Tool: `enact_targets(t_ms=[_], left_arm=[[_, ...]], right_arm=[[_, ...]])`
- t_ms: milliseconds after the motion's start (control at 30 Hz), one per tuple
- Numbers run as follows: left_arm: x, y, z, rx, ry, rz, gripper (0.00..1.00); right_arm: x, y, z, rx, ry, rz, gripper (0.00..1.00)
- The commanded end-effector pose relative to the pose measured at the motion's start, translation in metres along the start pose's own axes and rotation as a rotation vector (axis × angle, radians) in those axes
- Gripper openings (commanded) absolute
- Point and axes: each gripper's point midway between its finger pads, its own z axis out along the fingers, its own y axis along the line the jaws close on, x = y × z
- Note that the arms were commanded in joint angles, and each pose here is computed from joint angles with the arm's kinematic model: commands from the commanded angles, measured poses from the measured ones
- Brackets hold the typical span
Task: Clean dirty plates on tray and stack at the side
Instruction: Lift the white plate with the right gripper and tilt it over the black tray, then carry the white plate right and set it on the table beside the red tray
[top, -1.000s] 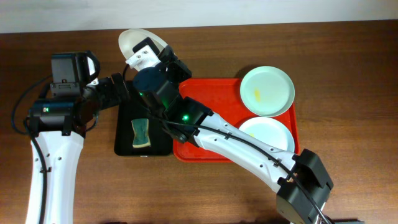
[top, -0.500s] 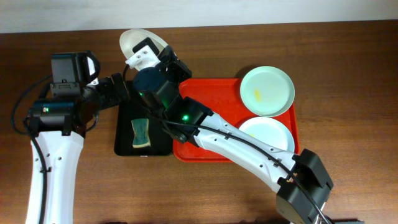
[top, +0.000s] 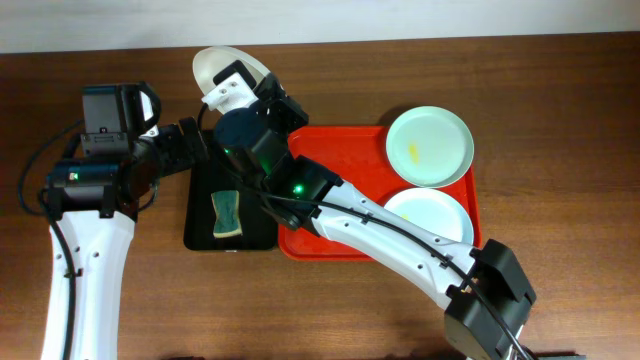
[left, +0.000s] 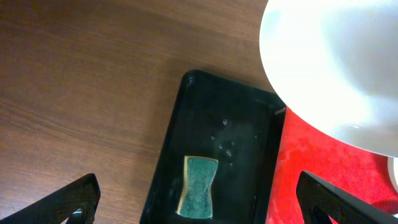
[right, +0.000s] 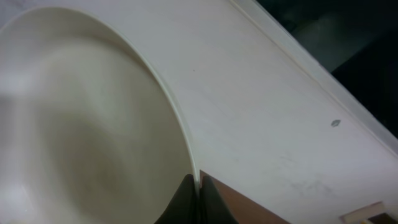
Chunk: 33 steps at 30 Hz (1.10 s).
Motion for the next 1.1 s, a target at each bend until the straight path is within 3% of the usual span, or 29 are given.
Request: enact_targets(t_ms=[0,100,333,500,833,967,1067], left_arm=[[0.0,0.001,0.0,-0.004,-0.001,-0.011,0.99],[0.0,0.001,0.0,-0.004,-0.001,-0.011,0.99],[0.0,0.001,0.0,-0.004,-0.001,-0.011,0.99],[0.0,0.001,0.0,-0.004,-0.001,-0.011,0.99],[0.0,0.001,0.0,-0.004,-0.001,-0.011,0.99],[0.0,0.001,0.0,-0.004,-0.001,-0.011,0.99],[0.0,0.001,0.0,-0.004,-0.001,-0.011,0.99]], right_arm=[[-0.009,-0.013,-0.005,0.031,-0.004,0.144,0.04],[0.007,-0.007,-0.003,0.012,0.048,0.229,0.04],[0.069,0.046,0.004,-0.348,0.328,0.538,0.04],[0.092,0.05,0.013,-0.553,0.468,0.662,0.04],[0.163,-0.02,0.031,-0.77,0.755,0.937,0.04],[0.204,-0.077,0.039,-0.772,0.85,1.118,0.04],[0.26,-0.135,0.04,-0.648,0.952,1.247,0.04]])
